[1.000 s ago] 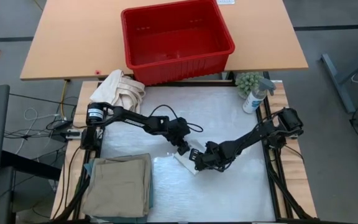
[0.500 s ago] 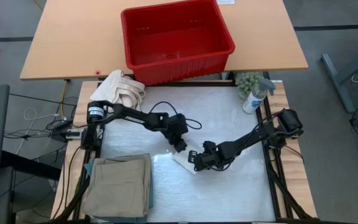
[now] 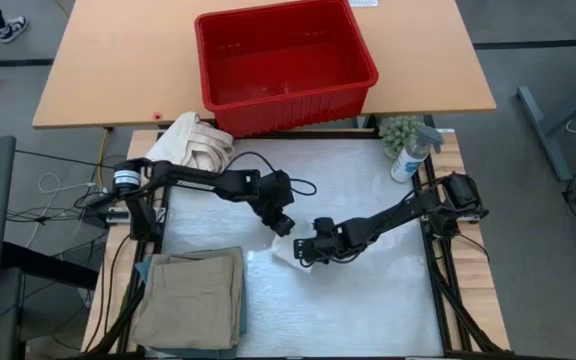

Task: Fold Laundry from Bin
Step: Stack the white underwear on top of the brown shorts

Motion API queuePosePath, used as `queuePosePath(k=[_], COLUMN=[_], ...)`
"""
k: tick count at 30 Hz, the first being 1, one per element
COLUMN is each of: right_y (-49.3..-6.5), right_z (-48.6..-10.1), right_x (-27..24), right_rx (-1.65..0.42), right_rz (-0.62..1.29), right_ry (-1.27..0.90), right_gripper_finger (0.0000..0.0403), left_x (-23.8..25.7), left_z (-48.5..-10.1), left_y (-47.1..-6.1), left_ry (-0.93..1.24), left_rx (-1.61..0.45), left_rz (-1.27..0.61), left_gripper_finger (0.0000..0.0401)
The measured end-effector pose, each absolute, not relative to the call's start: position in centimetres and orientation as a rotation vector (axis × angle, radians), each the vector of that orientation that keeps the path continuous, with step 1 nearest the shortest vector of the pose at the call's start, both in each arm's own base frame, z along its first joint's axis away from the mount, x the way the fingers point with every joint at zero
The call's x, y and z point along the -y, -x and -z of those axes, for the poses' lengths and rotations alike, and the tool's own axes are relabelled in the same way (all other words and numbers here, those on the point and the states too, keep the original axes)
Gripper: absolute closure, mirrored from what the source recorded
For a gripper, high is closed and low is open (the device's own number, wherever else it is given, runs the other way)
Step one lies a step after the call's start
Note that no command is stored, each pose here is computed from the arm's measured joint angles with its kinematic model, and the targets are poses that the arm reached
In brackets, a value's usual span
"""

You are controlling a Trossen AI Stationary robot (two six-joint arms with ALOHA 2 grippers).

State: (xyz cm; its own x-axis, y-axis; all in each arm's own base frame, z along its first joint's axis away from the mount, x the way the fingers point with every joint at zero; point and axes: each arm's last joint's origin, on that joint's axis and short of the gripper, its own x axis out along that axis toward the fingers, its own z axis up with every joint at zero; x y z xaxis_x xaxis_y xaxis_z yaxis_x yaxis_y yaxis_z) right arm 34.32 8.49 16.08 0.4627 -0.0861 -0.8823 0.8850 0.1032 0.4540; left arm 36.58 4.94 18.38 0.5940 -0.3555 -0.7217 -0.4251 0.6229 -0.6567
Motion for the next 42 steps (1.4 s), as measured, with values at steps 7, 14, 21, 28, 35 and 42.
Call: queuePosePath(k=[7, 14, 21, 28, 35, 42], right_y=[-36.3, -38.1, -39.4, -40.2, -42.3, -47.1], right_z=[-18.7, -21.7, -24.7, -27.2, -26.5, -27.5], right_x=[-7.6, -7.3, -7.0, -7.2, -8.3, -10.7], right_rx=[-0.789, -0.747, -0.713, -0.659, -0.649, -0.715], right_rz=[0.72, 0.588, 0.462, 0.368, 0.263, 0.102], right_ry=[-1.173, -1.098, -1.028, -0.969, -0.947, -0.828], right_gripper_finger=[0.0379, 0.0379, 0.0379, 0.0379, 0.0379, 0.0379], left_x=[-4.6, -3.1, -1.1, 1.2, 3.2, 5.5], left_z=[-21.5, -25.5, -28.4, -29.4, -30.4, -31.0], left_y=[-34.1, -30.1, -27.0, -24.4, -23.2, -21.3], left_ry=[0.951, 0.913, 0.965, 1.01, 1.056, 1.105], left_rx=[-1.013, -1.058, -1.001, -0.982, -0.934, -0.95], left_rz=[-0.122, -0.25, -0.318, -0.411, -0.443, -0.471], left_gripper_finger=[0.0401, 0.0401, 0.0401, 0.0401, 0.0401, 0.0401])
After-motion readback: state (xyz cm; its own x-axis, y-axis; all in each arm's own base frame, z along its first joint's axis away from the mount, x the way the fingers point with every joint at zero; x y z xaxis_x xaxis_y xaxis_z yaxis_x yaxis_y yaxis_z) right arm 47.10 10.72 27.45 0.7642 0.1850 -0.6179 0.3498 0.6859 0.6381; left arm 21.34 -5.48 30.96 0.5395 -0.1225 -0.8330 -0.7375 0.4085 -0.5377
